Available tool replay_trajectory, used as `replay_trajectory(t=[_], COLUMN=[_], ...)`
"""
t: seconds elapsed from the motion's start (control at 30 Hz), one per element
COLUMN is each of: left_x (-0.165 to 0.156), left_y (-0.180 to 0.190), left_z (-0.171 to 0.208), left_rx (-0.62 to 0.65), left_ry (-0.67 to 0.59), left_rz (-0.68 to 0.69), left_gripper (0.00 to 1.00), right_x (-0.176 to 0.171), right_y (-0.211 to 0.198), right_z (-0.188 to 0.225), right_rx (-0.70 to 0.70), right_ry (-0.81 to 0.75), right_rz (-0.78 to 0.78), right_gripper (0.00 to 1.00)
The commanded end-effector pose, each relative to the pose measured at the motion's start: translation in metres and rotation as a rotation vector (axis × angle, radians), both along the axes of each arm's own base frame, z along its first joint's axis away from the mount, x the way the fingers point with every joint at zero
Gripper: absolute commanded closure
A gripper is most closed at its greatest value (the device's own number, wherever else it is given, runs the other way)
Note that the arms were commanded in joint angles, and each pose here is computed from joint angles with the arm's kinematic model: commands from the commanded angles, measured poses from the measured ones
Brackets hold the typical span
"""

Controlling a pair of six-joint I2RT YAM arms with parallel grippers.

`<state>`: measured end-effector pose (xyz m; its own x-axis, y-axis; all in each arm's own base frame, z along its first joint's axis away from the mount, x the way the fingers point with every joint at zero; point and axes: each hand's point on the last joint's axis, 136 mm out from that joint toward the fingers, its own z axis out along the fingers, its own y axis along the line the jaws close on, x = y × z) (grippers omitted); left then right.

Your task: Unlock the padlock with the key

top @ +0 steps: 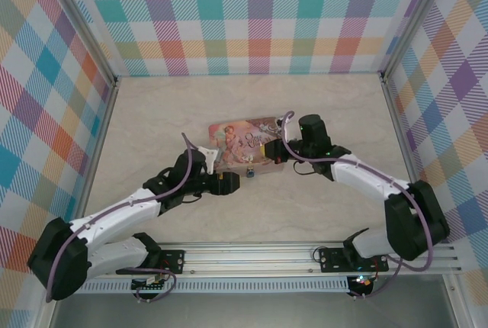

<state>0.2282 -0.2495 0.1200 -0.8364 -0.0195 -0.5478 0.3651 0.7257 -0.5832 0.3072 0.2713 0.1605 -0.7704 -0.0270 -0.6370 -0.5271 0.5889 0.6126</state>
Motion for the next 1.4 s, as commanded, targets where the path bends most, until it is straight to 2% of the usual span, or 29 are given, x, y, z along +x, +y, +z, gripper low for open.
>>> replay_trajectory(t=[0.0,0.3,0.83,0.97,1.37], left_x=[0.002,0.026,0.092,0.090,0.070], left_y=[-0.017,-0.010,0.017,0.013,0.002], left_z=[-0.007,-0.027,-0.016,-0.020,-0.042], left_rx=[-0.052,0.045,0.113,0.127,0.184], left_ry=[0.014,-0.054,-0.169,-0.173,-0.217], left_rz=[-0.026,0.038,0.112,0.075,0.093], left_gripper=[0.25,0.17,0.15,0.17,0.17], right_x=[0.019,0.032,0.027,0.029,0.034], right_y=[0.006,-0.003,-0.015,-0.018,-0.019], right_z=[0.016,-0.010,-0.040,-0.044,-0.066], right_rx=[0.073,0.118,0.046,0.041,0.028], right_ry=[-0.023,0.052,0.102,0.106,0.178], right_rz=[-0.020,-0.056,-0.087,-0.111,-0.156], right_gripper=[0.96,0.96,0.95,0.95,0.95])
